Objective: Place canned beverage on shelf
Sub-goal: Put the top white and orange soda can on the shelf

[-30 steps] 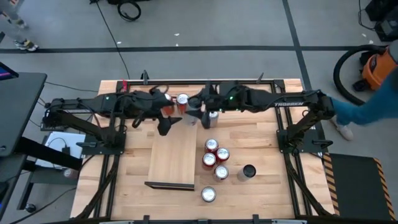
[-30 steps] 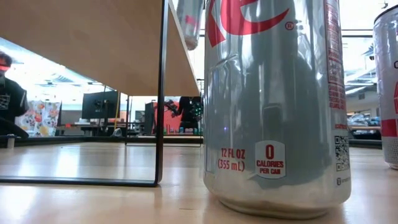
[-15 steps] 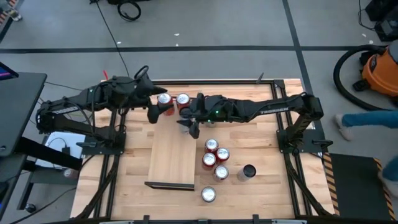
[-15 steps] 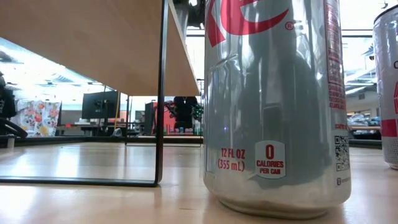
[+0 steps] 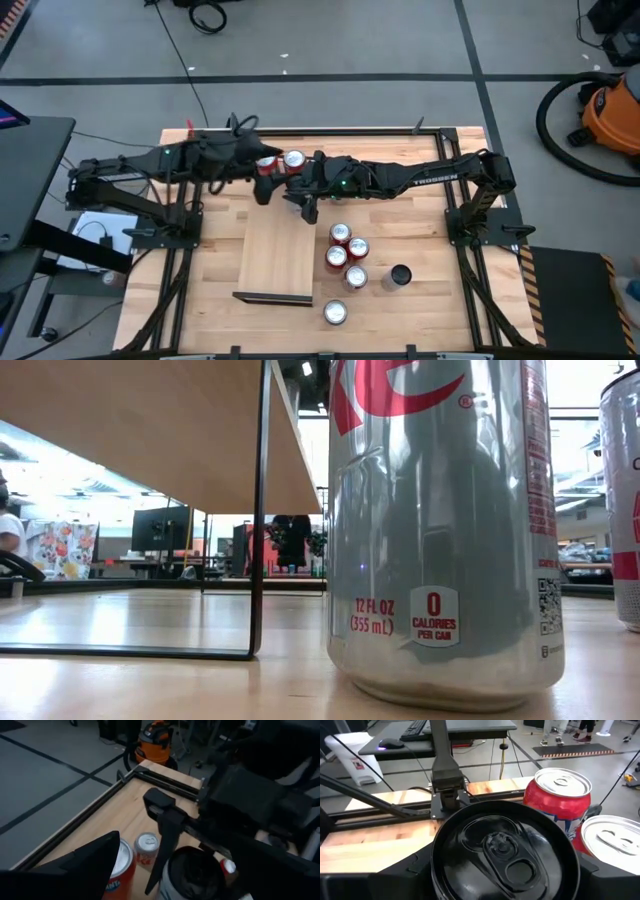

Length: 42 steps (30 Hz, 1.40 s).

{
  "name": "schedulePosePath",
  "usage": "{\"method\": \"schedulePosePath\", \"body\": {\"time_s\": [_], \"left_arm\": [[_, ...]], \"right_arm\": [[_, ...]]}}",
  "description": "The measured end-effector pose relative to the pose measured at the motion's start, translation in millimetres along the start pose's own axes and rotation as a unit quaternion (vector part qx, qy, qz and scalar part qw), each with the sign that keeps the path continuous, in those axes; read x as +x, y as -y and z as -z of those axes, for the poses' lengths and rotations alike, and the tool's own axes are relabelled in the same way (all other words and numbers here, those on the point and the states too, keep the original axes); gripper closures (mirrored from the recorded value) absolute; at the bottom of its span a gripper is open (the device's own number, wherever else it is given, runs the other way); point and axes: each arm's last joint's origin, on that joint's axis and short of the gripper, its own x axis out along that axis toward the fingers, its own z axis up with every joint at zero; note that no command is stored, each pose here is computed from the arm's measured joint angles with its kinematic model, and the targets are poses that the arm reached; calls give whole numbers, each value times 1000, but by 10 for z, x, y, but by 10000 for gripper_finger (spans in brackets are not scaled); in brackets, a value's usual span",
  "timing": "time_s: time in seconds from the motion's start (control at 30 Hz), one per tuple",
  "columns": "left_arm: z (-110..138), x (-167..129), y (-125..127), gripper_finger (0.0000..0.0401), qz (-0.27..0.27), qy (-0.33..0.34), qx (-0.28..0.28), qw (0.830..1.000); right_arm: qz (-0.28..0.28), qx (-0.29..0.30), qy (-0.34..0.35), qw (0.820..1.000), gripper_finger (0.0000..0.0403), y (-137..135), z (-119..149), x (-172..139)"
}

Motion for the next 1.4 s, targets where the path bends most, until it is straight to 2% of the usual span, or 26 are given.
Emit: {"method": "schedulePosePath", "body": {"time_s": [0.2,0.37,0.67,0.9,1.07,1.2,1.4], "left_arm": [[29,55,54,17,-1,-6,25,1000],[24,40,52,17,0,-4,39,999],[-126,-69,27,17,-7,-8,92,996],[-242,-224,-45,17,-13,-25,78,997],[-231,-240,-51,17,-13,-39,64,997],[-178,-212,-6,17,17,-68,55,996],[-91,-16,126,17,24,-97,71,992]], "right_arm": [[-3,-23,-3,1000,120,1,6,0],[-7,-42,-15,999,94,7,0,-18],[7,-58,30,998,59,3,-340,-154],[18,-66,42,997,58,90,-629,-424],[21,-82,13,996,58,157,-679,-676],[17,-87,-23,996,58,186,-675,-876],[-6,-87,-120,989,58,212,-507,-975]]}}
